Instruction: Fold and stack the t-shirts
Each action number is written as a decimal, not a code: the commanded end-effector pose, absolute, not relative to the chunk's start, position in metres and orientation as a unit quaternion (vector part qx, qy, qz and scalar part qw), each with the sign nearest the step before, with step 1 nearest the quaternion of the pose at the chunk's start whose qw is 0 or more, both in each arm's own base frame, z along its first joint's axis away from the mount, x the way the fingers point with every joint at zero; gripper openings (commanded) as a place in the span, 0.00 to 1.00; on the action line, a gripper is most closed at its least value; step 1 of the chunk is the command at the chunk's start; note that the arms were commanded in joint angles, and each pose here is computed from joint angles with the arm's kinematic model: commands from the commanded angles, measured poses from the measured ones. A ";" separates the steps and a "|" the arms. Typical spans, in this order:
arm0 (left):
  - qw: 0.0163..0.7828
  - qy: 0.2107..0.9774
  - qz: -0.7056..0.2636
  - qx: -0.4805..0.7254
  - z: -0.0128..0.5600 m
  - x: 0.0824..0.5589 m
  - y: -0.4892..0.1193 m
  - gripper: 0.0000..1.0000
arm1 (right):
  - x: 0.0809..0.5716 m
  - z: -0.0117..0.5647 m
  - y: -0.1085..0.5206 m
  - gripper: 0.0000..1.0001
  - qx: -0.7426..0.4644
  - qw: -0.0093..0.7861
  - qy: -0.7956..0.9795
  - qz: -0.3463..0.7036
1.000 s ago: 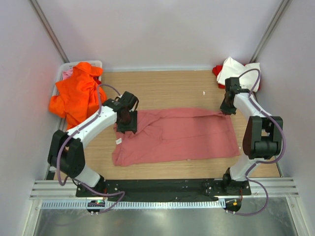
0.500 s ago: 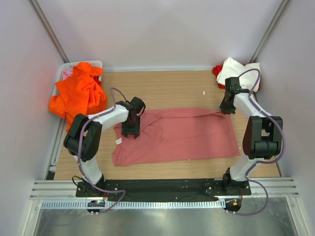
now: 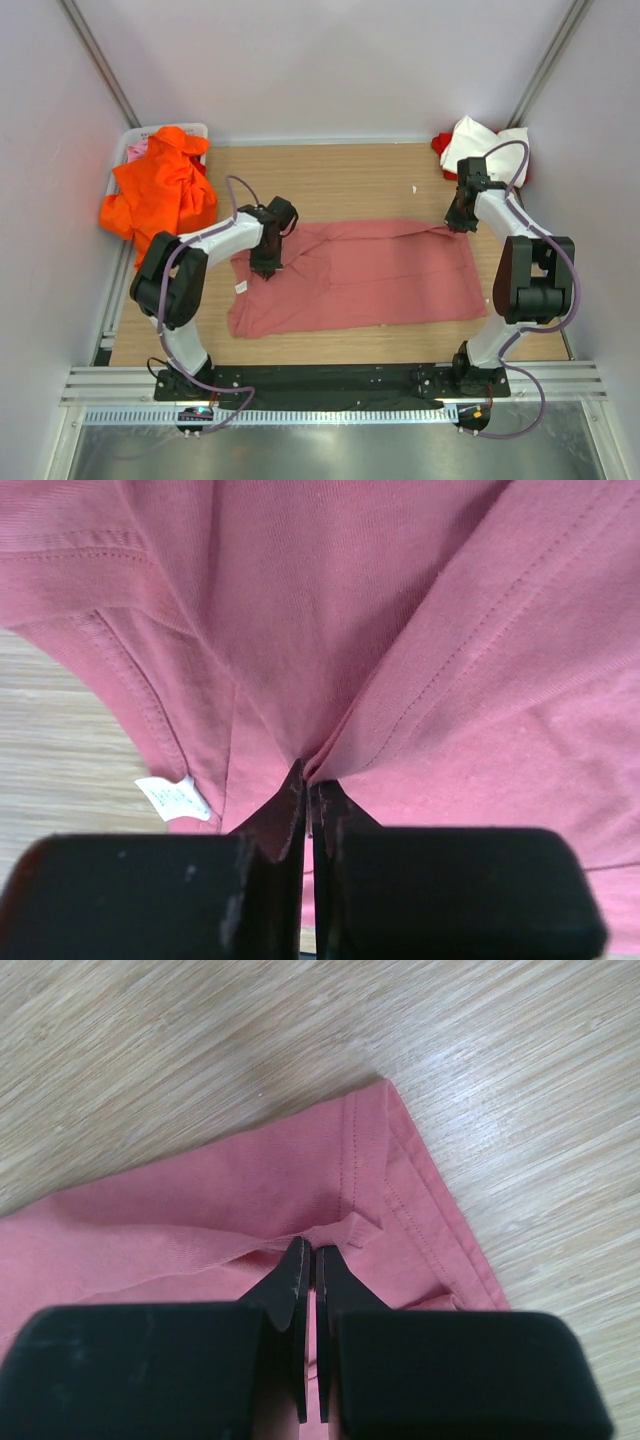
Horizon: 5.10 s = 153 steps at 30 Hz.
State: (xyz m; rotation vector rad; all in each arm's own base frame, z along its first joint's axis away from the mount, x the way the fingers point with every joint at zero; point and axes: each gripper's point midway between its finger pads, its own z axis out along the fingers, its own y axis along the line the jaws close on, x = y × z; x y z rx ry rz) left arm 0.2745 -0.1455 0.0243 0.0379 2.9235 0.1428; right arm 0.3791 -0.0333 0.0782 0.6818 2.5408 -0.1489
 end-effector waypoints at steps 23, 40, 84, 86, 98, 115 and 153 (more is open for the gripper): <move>0.195 0.980 0.035 0.005 0.151 0.221 -0.103 0.00 | 0.352 0.099 -0.048 0.01 0.272 0.271 0.919 -0.091; 0.183 0.982 -0.048 -0.019 0.171 0.168 -0.105 0.73 | 0.320 0.143 -0.057 1.00 0.318 0.333 0.882 -0.100; 0.327 0.922 -0.198 0.059 0.180 0.507 -0.290 0.98 | 0.200 0.207 0.289 1.00 -0.024 0.306 0.930 0.202; 0.344 0.914 -0.204 0.069 0.215 0.496 -0.283 1.00 | 0.214 0.224 0.279 1.00 -0.025 0.337 0.923 0.181; 0.359 0.928 -0.101 0.017 0.279 0.375 -0.175 1.00 | 0.374 0.186 0.226 0.98 0.017 0.366 0.918 0.150; 0.419 0.891 -0.173 0.015 0.237 0.209 -0.113 1.00 | 0.548 0.081 0.219 0.69 0.074 0.340 0.914 0.208; 0.430 0.893 -0.136 0.003 0.213 0.216 -0.100 1.00 | 0.690 0.086 0.204 0.87 0.117 0.459 0.831 0.290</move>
